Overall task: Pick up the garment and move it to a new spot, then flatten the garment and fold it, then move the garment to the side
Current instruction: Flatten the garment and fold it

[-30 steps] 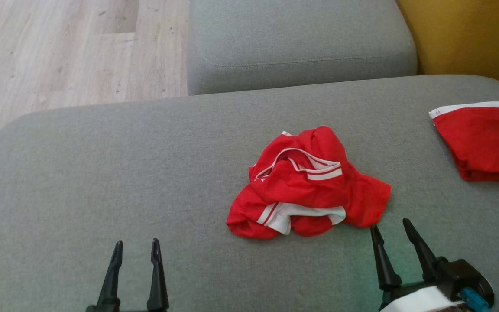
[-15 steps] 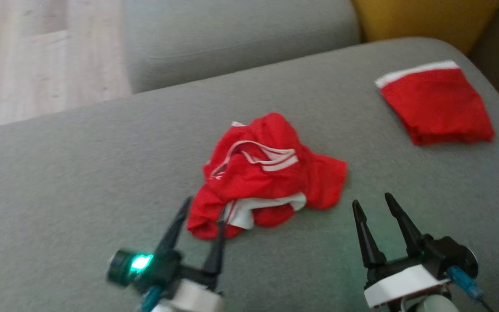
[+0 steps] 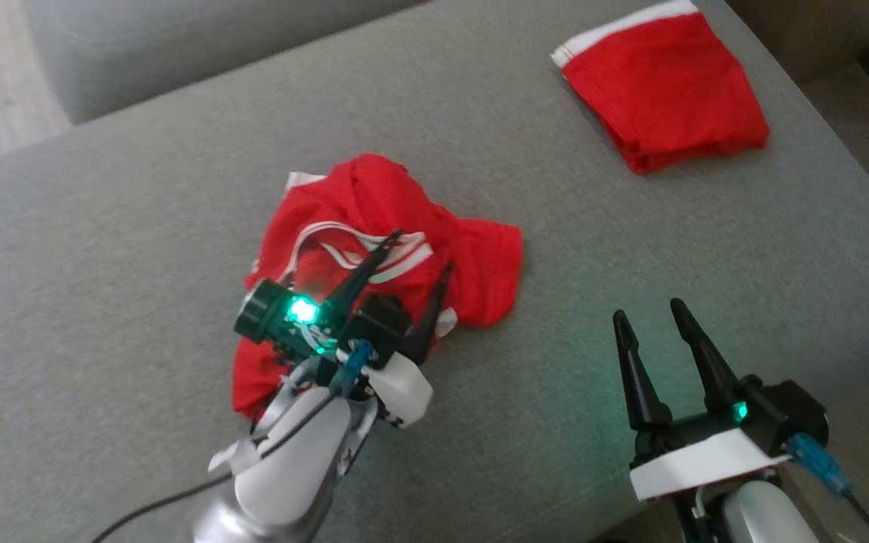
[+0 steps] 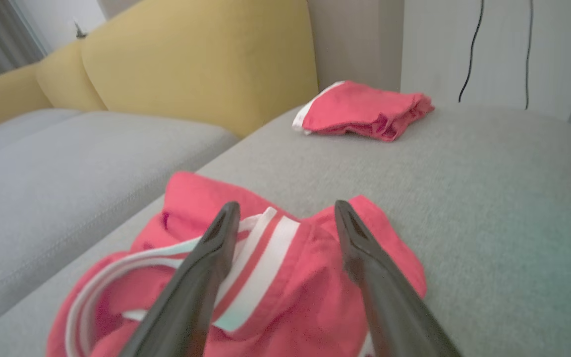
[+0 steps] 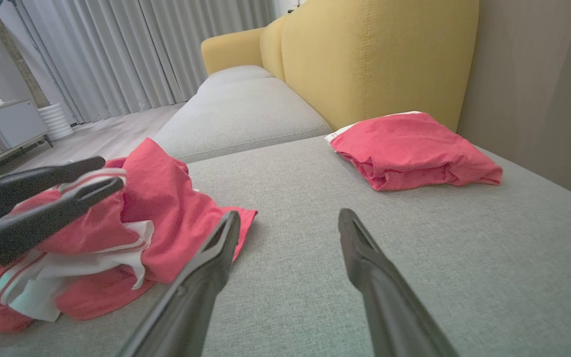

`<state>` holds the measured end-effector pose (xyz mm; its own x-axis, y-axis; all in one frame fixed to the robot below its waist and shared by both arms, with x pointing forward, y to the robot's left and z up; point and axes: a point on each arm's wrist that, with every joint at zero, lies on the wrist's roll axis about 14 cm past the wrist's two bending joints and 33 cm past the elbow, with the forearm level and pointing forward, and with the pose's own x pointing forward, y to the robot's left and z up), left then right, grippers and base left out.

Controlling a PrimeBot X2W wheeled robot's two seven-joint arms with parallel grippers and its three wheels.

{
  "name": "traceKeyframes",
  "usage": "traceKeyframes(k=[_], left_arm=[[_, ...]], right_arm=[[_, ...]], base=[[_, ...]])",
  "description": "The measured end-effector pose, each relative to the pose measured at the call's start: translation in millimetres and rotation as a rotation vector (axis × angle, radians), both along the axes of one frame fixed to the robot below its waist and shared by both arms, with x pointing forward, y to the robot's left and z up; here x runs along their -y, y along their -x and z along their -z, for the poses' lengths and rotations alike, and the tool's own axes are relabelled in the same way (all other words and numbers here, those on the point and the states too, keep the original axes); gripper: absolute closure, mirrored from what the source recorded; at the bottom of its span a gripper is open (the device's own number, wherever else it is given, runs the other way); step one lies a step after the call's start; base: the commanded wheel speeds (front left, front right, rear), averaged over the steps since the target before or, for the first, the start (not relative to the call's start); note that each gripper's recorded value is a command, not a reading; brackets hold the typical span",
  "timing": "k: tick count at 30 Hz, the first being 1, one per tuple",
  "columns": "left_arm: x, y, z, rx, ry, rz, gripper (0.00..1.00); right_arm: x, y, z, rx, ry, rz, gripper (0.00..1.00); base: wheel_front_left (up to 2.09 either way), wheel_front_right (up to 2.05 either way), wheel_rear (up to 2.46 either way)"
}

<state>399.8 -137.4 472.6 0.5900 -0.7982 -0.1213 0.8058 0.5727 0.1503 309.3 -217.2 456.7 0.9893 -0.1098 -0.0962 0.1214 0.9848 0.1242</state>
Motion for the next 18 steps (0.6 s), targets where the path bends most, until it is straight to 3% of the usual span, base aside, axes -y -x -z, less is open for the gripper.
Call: traceKeyframes(k=[4, 5, 6, 12, 18], left_arm=[[1.3, -7.2, 31.0, -0.073, -0.090, -0.015, 0.00], [1.7, -6.5, 37.4, -0.090, -0.105, -0.013, 0.34], [1.9, -5.9, 41.9, -0.102, -0.116, -0.010, 1.00], [3.8, -3.3, 47.1, -0.118, -0.126, 0.014, 1.00], [16.9, -1.4, 21.5, -0.074, -0.066, 0.061, 1.00]], right_arm=[[8.3, 0.0, 3.0, -0.016, 0.003, 0.028, 0.00], [9.9, 0.2, 3.9, -0.020, 0.004, 0.034, 0.00], [11.0, 0.1, 4.4, -0.022, 0.002, 0.038, 0.00], [13.2, 0.2, 5.1, -0.026, -0.001, 0.046, 0.00], [14.3, 2.0, 1.0, -0.008, -0.017, 0.055, 0.00]], base=[[0.00, 0.00, 0.00], [0.00, 0.00, 0.00], [0.00, 0.00, 0.00], [0.00, 0.00, 0.00], [0.00, 0.00, 0.00]])
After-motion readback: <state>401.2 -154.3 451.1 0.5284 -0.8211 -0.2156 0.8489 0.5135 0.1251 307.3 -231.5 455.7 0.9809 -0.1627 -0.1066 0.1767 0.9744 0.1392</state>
